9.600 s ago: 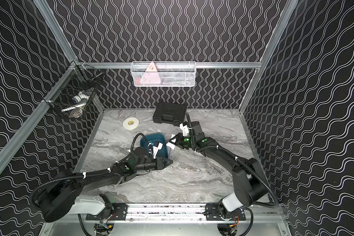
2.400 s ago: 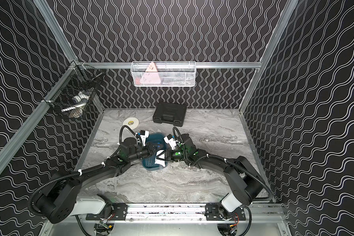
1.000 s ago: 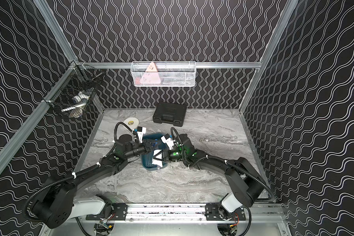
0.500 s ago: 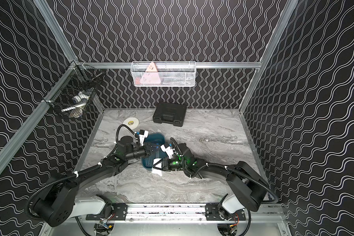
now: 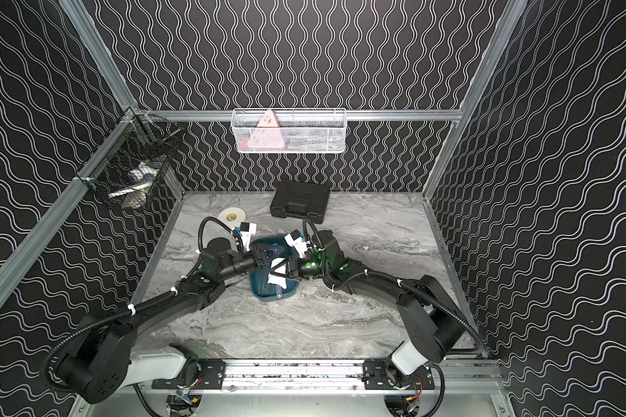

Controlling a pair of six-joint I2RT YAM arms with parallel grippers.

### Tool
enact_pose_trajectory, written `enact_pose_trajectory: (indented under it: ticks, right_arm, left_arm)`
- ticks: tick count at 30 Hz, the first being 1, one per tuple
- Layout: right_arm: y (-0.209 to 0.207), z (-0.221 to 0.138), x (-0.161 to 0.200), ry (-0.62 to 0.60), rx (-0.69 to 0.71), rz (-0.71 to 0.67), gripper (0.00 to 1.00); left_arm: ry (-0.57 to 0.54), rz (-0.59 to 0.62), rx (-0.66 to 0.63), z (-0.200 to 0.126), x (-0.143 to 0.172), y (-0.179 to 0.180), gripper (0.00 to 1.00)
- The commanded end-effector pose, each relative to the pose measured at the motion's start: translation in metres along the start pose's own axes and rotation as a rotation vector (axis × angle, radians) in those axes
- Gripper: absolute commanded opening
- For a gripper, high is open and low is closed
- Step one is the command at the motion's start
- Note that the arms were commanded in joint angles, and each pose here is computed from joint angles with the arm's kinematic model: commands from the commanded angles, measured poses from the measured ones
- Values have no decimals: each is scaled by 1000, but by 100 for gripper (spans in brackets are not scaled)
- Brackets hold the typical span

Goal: Wipe the exteriors of test tubes
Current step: Wipe the dirt from the test tube.

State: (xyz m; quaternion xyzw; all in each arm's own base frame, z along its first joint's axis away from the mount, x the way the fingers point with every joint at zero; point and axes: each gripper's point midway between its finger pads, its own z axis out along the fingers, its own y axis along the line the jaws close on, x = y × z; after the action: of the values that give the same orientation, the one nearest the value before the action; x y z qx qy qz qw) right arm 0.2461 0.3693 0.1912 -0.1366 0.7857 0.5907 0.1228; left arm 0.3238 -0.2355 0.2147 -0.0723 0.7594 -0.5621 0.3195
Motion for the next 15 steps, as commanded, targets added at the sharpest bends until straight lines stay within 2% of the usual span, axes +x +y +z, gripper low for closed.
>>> enact_pose_trajectory:
  ticks: [1, 7, 15]
  right_arm:
    - [7, -2, -11, -47, -36, -6, 18]
    - [1, 1, 0, -46, -44, 28, 18]
    - [-5, 9, 62, 1, -11, 74, 19]
  left_arm:
    - [26, 24, 53, 0, 2, -14, 13]
    - [21, 21, 52, 1, 1, -13, 13]
    - [13, 29, 47, 2, -8, -14, 12]
